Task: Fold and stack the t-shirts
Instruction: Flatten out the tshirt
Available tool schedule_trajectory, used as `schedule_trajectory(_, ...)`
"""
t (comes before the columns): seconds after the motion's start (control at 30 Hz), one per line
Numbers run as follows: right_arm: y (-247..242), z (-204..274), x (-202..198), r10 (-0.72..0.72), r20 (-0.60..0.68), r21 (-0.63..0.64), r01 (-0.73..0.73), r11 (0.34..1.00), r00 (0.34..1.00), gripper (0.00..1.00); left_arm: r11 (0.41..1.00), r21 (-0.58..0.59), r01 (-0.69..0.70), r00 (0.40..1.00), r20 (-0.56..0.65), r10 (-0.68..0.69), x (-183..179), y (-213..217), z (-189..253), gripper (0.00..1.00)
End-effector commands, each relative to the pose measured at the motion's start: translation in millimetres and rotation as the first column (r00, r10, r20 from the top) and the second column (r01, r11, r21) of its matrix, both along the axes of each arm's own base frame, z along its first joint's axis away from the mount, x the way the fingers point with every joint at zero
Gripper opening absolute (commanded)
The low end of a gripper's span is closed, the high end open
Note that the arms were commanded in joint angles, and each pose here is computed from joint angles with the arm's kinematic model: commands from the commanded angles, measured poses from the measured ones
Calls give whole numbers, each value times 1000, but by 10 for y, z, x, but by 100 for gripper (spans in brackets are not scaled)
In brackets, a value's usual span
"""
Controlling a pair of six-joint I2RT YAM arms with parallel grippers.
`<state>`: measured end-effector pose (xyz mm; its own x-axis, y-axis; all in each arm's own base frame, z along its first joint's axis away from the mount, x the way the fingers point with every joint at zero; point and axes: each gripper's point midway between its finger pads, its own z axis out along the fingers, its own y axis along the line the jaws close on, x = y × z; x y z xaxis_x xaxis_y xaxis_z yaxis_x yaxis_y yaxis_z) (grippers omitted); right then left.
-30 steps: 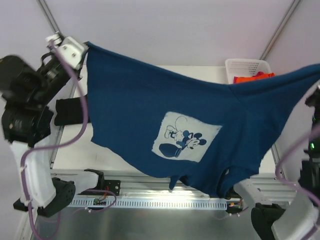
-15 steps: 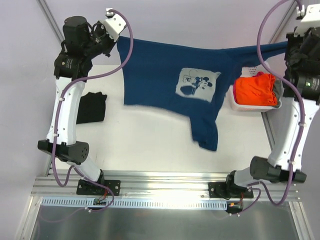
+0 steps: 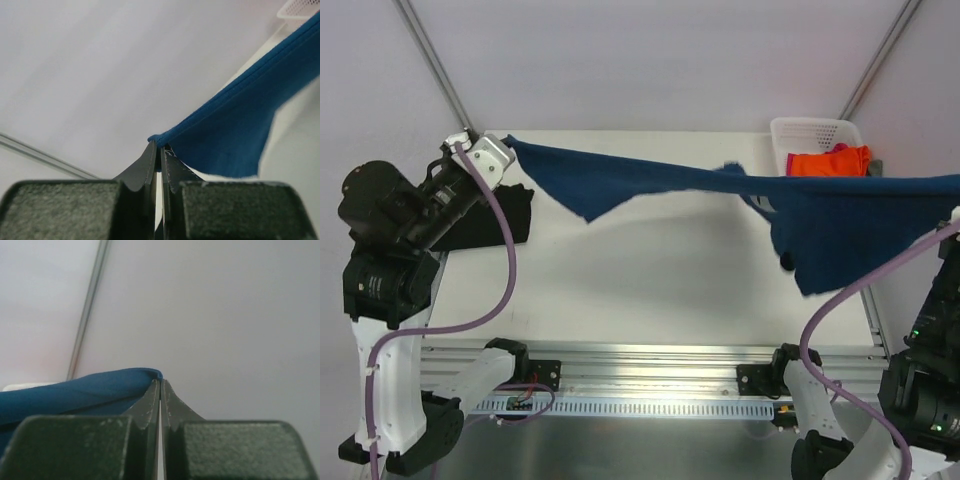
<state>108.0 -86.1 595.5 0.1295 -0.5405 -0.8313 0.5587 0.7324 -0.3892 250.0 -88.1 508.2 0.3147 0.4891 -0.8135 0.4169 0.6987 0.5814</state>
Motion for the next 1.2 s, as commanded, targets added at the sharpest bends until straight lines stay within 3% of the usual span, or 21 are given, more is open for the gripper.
schedule_trajectory(0.0, -210, 50, -167, -142, 5, 16, 142, 990, 990, 0, 999, -35, -39, 999, 13, 39, -42, 75, 90, 0)
schedule_trajectory(0.13, -208, 145, -383, -97, 64, 120, 89, 989, 993, 0, 998, -54, -35, 998, 49, 38, -164, 93, 286, 0)
schedule_trajectory(0.23, -150, 330, -275, -50, 76, 94, 43, 995, 996, 0, 998, -56, -32, 997, 70, 36, -66, 74, 445, 0)
schedule_trajectory(0.33, -105, 397, 171, 2, 39, 69, -4, 998, 999, 0, 998, -26, -60, 997, 42, 61, 336, 54, 449, 0)
schedule_trajectory(0.43, -36, 303, 816, 47, -19, 19, -46, 999, 999, 0, 994, 58, -95, 993, -66, 99, 929, 31, 25, 0)
schedule_trajectory(0.6, 49, -578, 1902, 129, -270, 71, -114, 991, 954, 0, 977, 214, -4, 939, -335, 77, 1612, -77, -1304, 0)
schedule_trajectory(0.63, 71, -960, 2253, 152, -367, 99, -124, 987, 918, 0, 975, 224, 9, 924, -374, 77, 1684, -74, -1493, 0)
schedule_trajectory(0.7, 142, -1367, 2594, 204, -461, 156, -147, 977, 864, 0, 970, 242, 35, 875, -477, 87, 1903, -81, -1995, 0)
schedule_trajectory(0.73, 214, -1732, 2883, 247, -550, 186, -171, 968, 798, 0, 971, 238, 32, 856, -507, 96, 1986, -22, -2141, 0)
schedule_trajectory(0.77, 256, -1932, 3050, 264, -593, 202, -177, 963, 761, 0, 970, 240, 39, 815, -570, 108, 2138, -2, -2466, 0)
schedule_trajectory(0.83, 294, -2433, 3505, 288, -684, 234, -172, 957, 670, 0, 974, 228, 5, 794, -593, 135, 2368, 121, -2592, 0)
schedule_trajectory(0.87, 280, -2550, 3654, 286, -705, 237, -164, 958, 649, 0, 972, 234, -1, 755, -637, 155, 2537, 167, -2887, 0)
schedule_trajectory(0.9, 259, -2648, 3811, 279, -720, 235, -155, 959, 635, 0, 972, 230, -38, 777, -605, 174, 2735, 226, -2745, 0)
schedule_trajectory(0.93, 185, -2736, 3992, 250, -737, 226, -119, 967, 628, 0, 966, 249, -63, 742, -635, 212, 2928, 319, -3032, 0)
schedule_trajectory(0.97, 68, -2762, 4589, 227, -725, 224, -90, 970, 650, 0, 956, 269, -119, 751, -605, 264, 3196, 493, -3026, 0)
schedule_trajectory(1.0, 22, -2773, 4757, 213, -722, 217, -78, 973, 658, 0, 947, 283, -151, 789, -543, 288, 3377, 560, -2803, 0)
schedule_trajectory(1.1, 111, -3070, 5103, 126, -784, 75, -109, 991, 608, 0, 917, 365, -162, 802, -493, 338, 3646, 700, -2935, 0)
schedule_trajectory(1.17, 400, -3164, 5153, 160, -781, 53, -190, 980, 604, 0, 914, 382, -137, 809, -489, 326, 3645, 669, -2964, 0)
